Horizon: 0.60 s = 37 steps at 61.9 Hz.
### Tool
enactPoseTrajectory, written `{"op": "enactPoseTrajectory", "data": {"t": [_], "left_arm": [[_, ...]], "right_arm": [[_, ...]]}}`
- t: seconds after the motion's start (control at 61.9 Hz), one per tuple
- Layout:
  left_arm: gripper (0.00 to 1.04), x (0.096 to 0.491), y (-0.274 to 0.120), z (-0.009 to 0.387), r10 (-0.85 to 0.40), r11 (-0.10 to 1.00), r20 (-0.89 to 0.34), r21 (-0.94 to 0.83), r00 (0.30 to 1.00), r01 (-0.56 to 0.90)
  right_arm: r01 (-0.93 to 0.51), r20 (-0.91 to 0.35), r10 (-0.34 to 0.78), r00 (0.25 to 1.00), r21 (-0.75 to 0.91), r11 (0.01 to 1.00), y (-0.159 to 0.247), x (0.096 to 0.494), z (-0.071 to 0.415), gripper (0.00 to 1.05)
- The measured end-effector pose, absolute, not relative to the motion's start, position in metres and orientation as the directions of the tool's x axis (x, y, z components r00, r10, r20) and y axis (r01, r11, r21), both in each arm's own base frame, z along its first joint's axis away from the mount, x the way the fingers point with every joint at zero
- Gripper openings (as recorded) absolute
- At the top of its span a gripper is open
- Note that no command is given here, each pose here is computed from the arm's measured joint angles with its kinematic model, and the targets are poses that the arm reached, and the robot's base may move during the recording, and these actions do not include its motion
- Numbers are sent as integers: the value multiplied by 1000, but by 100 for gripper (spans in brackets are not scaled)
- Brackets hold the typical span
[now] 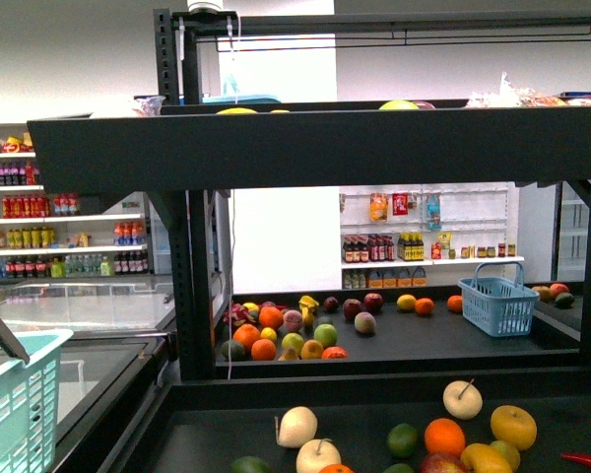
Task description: Pick lemon from shelf
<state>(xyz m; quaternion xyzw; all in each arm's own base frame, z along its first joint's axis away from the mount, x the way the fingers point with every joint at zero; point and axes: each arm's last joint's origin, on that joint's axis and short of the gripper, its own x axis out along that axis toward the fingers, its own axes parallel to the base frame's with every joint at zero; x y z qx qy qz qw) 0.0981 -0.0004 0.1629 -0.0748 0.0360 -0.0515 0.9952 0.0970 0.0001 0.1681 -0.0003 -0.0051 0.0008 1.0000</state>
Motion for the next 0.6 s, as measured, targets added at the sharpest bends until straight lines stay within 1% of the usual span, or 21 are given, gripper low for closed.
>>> {"op": "enactPoseTrajectory", "data": {"t": [0.032,0.129,0.242,0.339,0.388,0.469,0.598], "left_arm": [[97,99,0,162,-126,969,-85,-223,988,105],[97,106,1,168,-165,937,-96,-326,982,126],[97,122,10,203,-189,898,-54,-413,981,150],[97,147,29,236,-200,841,-38,-519,979,152],[97,162,46,250,-200,776,-44,-617,979,131],[97,190,77,262,-141,652,-67,-757,988,42],[97,228,109,262,-115,494,-90,-869,989,-21]], "right_arm": [[-2,10,2,1000,-1,1000,0,97,168,97],[-1,10,1,1000,-1,1000,0,97,168,97],[-1,10,1,1000,0,1000,0,97,168,97],[-1,10,1,1000,-1,1000,0,97,168,97],[-1,10,1,1000,-1,1000,0,97,168,97],[-1,10,1,1000,0,1000,0,97,168,97],[-2,10,2,1000,0,1000,0,97,168,97]]}}
